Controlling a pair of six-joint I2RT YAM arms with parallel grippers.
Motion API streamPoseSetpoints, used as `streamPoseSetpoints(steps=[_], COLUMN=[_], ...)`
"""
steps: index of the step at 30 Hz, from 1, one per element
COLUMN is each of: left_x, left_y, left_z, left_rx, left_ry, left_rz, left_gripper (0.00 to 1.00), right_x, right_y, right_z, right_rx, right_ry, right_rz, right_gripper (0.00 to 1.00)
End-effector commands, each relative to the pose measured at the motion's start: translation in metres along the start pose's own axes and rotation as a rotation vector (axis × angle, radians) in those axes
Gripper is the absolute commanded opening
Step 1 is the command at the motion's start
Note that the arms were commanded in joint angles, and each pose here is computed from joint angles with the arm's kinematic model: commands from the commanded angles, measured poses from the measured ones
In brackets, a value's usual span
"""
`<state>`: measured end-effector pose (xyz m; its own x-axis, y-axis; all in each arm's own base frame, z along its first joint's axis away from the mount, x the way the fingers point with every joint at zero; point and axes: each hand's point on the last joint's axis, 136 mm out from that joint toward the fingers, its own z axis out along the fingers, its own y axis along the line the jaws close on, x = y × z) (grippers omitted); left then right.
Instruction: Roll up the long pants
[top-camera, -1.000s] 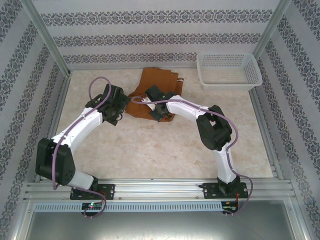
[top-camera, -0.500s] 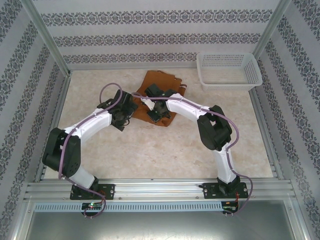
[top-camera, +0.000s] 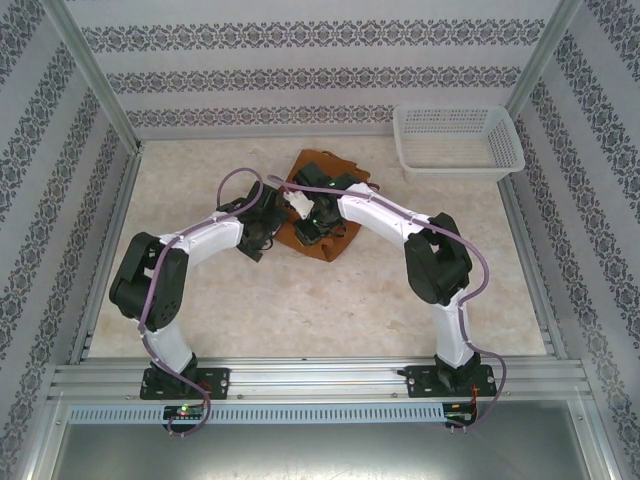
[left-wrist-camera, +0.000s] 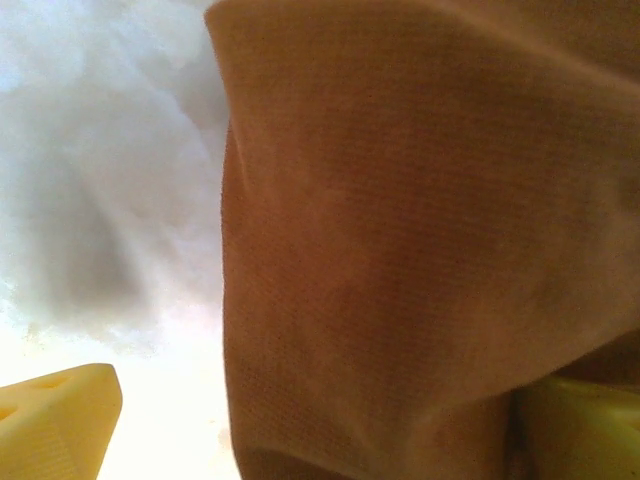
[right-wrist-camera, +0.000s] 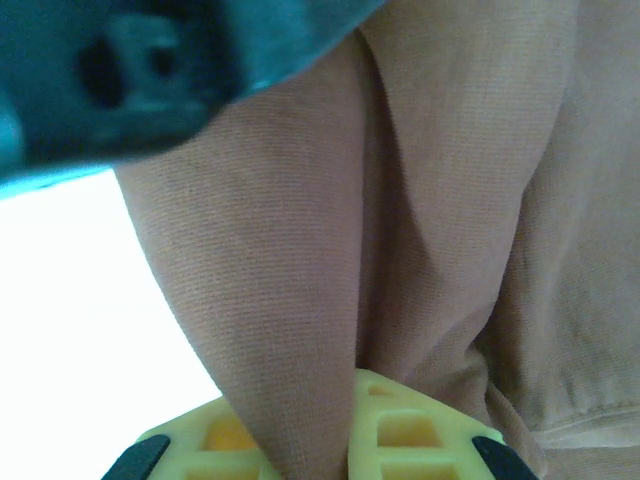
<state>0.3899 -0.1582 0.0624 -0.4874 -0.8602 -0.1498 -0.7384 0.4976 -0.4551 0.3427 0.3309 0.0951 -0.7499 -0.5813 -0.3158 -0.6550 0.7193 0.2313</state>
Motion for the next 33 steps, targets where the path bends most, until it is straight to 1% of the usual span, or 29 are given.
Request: streamPoseSetpoints(steps=[1,2,3,4,8,9,10,11,12,15,17,18,22,24,27,29,31,33], left_x=[-0.008,-0.009,-0.009,-0.009,-0.010,-0.011,-0.011,-0.011,-0.011,-0.010,-0.008,-0.007,-0.004,-0.003,-0.002,0.000,0.000,0.001], left_y=[-0.019,-0.022,-0.023,-0.023,-0.024,-0.022,-0.020,-0.018,-0.017,-0.015,-0.016,-0.016,-0.018,-0.018,-0.020,-0.021,-0.022,-0.022], left_z=[0.004,0.004,0.005,0.004,0.001,0.000,-0.001,-0.002,-0.003,-0.005,-0.005,-0.004,-0.003,-0.003,-0.003,-0.004,-0.006,-0.008], left_rx=[0.037,0.042,0.037,0.023,-0.008,-0.015,-0.023,-0.028,-0.032,-0.039,-0.039,-0.037,-0.036,-0.035,-0.026,-0.021,-0.016,-0.010], left_ry=[-0.059,-0.060,-0.062,-0.061,-0.059,-0.062,-0.063,-0.062,-0.062,-0.050,-0.040,-0.035,-0.015,-0.009,0.000,0.009,0.013,0.016], left_rz=[-0.020,-0.013,-0.007,-0.004,0.024,0.023,0.022,0.024,0.025,0.028,0.025,0.026,0.024,0.025,0.022,0.023,0.023,0.024], left_gripper=[0.98,0.71,0.31,0.00,0.00,0.00,0.00,0.00,0.00,0.00,0.00,0.00,0.00,0.00,0.00,0.00,0.00,0.00], right_x=[-0.004,-0.002,-0.001,0.000,0.011,0.014,0.017,0.019,0.021,0.021,0.021,0.022,0.031,0.038,0.046,0.039,0.028,0.019], right_y=[0.024,0.025,0.024,0.023,0.010,0.007,0.002,-0.003,-0.006,0.001,0.015,0.021,0.042,0.048,0.045,0.033,0.027,0.020], right_z=[-0.033,-0.035,-0.035,-0.035,-0.029,-0.028,-0.027,-0.029,-0.031,-0.045,-0.055,-0.057,-0.052,-0.043,-0.021,-0.017,-0.017,-0.014], right_rx=[-0.100,-0.101,-0.101,-0.092,-0.039,-0.016,0.026,0.083,0.140,0.320,0.461,0.510,0.688,0.745,0.844,0.995,1.101,1.122], right_ry=[-0.030,-0.028,-0.025,-0.019,0.027,0.042,0.054,0.053,0.049,0.013,-0.030,-0.046,-0.082,-0.074,-0.034,-0.037,-0.068,-0.081], right_rz=[0.025,0.026,0.023,0.021,0.017,0.018,0.013,-0.005,-0.031,-0.148,-0.252,-0.288,-0.412,-0.455,-0.526,-0.598,-0.641,-0.640], right_gripper=[0.00,0.00,0.00,0.00,0.00,0.23,0.52,0.67,0.72,0.77,0.79,0.80,0.81,0.82,0.84,0.86,0.90,0.89])
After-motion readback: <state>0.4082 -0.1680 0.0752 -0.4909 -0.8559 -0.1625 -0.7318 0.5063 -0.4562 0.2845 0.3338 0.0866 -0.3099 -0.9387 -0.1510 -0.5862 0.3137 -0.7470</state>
